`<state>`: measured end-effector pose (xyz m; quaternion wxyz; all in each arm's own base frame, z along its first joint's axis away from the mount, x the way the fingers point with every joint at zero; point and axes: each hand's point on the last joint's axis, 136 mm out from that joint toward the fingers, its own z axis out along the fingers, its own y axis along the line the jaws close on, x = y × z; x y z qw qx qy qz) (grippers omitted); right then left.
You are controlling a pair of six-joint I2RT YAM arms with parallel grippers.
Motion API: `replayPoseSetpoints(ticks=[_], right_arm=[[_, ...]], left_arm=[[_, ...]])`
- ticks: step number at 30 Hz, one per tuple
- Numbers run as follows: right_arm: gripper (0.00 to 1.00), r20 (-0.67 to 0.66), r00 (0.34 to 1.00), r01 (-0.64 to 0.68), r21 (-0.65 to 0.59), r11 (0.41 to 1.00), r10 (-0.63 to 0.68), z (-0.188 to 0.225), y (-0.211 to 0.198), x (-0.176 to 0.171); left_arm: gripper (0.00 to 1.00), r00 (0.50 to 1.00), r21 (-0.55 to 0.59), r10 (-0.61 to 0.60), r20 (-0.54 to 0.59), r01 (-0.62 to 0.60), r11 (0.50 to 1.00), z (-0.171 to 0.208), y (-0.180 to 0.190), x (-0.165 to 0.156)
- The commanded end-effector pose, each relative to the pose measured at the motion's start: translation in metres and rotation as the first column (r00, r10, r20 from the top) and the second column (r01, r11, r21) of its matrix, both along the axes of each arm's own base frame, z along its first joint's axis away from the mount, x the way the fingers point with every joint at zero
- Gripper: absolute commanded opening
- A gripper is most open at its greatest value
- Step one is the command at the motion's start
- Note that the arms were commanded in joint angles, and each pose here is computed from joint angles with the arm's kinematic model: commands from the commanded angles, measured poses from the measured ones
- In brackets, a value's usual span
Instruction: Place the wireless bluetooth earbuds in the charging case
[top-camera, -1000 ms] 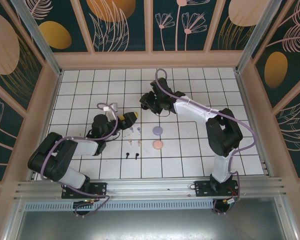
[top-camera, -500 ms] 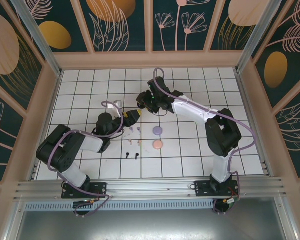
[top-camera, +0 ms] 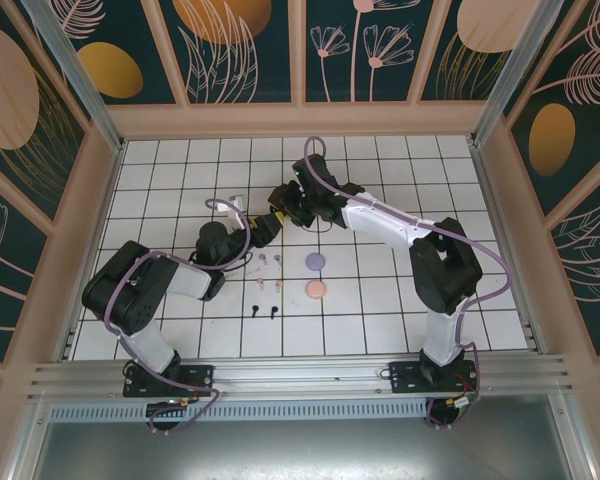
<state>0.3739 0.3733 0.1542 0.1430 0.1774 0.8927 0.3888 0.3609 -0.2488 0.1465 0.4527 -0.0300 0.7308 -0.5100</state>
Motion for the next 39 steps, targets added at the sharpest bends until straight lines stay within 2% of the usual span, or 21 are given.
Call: replayPoseSetpoints(ticks=[1, 12, 27, 30, 34, 35, 39], right_arm=[[0.34, 0.022, 1.0, -0.015, 0.047, 0.999, 0.014, 0.016, 0.012, 0.001], [0.34, 0.021, 1.0, -0.015, 0.053, 0.998, 0.014, 0.016, 0.01, -0.003], [0.35, 0.031, 0.999, -0.018, 0.07, 0.997, 0.016, 0.022, 0.011, -0.006], [0.42, 0.035, 0.999, -0.013, 0.077, 0.997, 0.01, 0.026, 0.011, -0.005], [0.71, 0.059, 0.998, 0.033, 0.096, 0.995, -0.039, 0.039, -0.001, 0.008], [0.75, 0.071, 0.996, 0.051, 0.101, 0.994, -0.059, 0.045, -0.008, 0.013], [0.8, 0.131, 0.984, 0.107, 0.1, 0.989, -0.12, 0.064, -0.039, 0.028]], left_arm=[[0.57, 0.998, -0.036, 0.017, 0.055, -0.015, 0.999, 0.015, -0.002, 0.007], [0.42, 0.997, -0.042, 0.034, 0.067, -0.031, 0.999, 0.019, -0.002, 0.014], [0.1, 0.997, -0.046, 0.017, 0.07, -0.014, 0.999, 0.02, -0.006, 0.014], [0.02, 0.997, -0.048, 0.015, 0.069, -0.012, 0.999, 0.02, -0.006, 0.014], [0.0, 0.998, -0.046, 0.005, 0.066, -0.002, 0.999, 0.021, -0.007, 0.013], [0.0, 0.998, -0.045, 0.0, 0.064, 0.003, 0.999, 0.021, -0.008, 0.012], [0.0, 0.998, -0.019, -0.022, 0.058, 0.023, 1.0, 0.02, -0.009, 0.007]])
